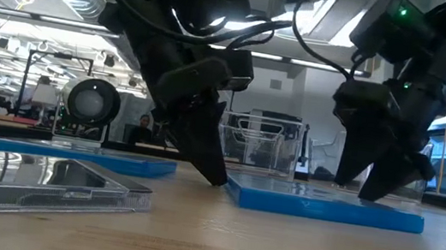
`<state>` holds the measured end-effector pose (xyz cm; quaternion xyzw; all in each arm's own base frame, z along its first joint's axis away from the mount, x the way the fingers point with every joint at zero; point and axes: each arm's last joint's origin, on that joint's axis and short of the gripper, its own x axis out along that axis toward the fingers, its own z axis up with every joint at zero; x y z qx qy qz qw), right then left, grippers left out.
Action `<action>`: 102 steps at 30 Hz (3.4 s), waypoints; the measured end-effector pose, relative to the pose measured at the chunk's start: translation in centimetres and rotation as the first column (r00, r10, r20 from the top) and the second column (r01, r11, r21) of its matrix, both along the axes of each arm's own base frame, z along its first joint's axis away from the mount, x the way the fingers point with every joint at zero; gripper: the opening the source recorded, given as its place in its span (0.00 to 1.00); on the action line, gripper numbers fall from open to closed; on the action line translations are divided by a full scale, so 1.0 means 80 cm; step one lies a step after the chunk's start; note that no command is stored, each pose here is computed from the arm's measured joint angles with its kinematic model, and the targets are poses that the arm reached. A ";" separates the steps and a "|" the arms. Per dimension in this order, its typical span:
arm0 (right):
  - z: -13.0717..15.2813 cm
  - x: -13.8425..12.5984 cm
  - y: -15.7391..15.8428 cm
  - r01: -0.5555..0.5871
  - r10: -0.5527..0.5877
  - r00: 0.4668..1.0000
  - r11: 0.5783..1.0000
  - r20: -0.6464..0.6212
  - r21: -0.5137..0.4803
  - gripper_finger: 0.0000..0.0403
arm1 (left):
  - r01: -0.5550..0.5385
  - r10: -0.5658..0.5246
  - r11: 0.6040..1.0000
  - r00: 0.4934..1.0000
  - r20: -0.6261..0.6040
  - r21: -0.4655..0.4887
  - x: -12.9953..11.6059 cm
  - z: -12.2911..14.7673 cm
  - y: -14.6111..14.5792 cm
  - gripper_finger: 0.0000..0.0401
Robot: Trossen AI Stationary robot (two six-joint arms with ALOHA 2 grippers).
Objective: Pick & place jewel cases by type
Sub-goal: Put the right blue CD case into the right transparent bin
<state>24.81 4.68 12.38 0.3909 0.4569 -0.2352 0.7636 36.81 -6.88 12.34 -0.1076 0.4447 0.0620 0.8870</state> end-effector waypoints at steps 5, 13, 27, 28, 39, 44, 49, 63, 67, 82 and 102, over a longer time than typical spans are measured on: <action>0.001 0.005 0.002 0.012 -0.014 0.999 0.999 0.043 0.043 0.68 | -0.031 0.031 0.999 1.000 0.002 -0.023 0.000 0.000 0.000 0.25; -0.005 0.013 -0.001 0.048 -0.055 0.996 0.994 0.071 0.099 0.68 | -0.028 0.030 0.999 0.998 0.049 -0.042 0.004 0.004 -0.003 0.25; -0.006 0.026 -0.008 -0.039 0.019 0.988 0.991 0.156 0.130 0.68 | 0.066 -0.051 0.981 0.995 0.081 -0.184 0.020 -0.029 -0.014 0.23; -0.006 0.026 -0.008 -0.052 0.031 0.987 0.990 0.160 0.130 0.68 | 0.074 -0.058 0.978 0.995 0.084 -0.193 0.020 -0.029 -0.014 0.22; 0.001 0.025 -0.007 -0.123 0.099 0.977 0.985 0.189 0.119 0.68 | 0.068 -0.050 0.978 0.994 0.092 -0.195 0.021 -0.029 -0.011 0.18; -0.001 0.020 -0.008 -0.104 0.093 0.990 0.990 0.109 0.098 0.68 | 0.062 -0.038 0.980 0.992 0.123 -0.191 0.023 -0.027 -0.011 0.15; -0.001 0.019 -0.008 -0.112 0.104 0.989 0.991 0.107 0.069 0.68 | 0.122 -0.101 0.985 0.981 0.167 -0.123 0.026 -0.025 -0.011 0.12; -0.002 0.019 -0.008 -0.116 0.108 0.988 0.991 0.115 0.069 0.68 | 0.419 -0.454 0.882 0.878 0.150 0.216 0.027 -0.025 -0.011 0.07; -0.001 0.021 -0.008 -0.129 0.116 0.983 0.988 0.139 0.089 0.68 | 0.438 -0.486 0.854 0.864 0.130 0.281 0.027 -0.025 -0.010 0.07; -0.001 0.021 -0.008 -0.105 0.091 0.988 0.989 0.126 0.108 0.68 | 0.447 -0.522 0.799 0.848 0.095 0.402 0.026 -0.024 -0.019 0.01; 0.004 0.027 -0.003 -0.177 0.146 0.968 0.974 0.206 0.139 0.67 | 0.462 -0.576 0.665 0.817 0.010 0.586 0.028 -0.021 -0.018 0.04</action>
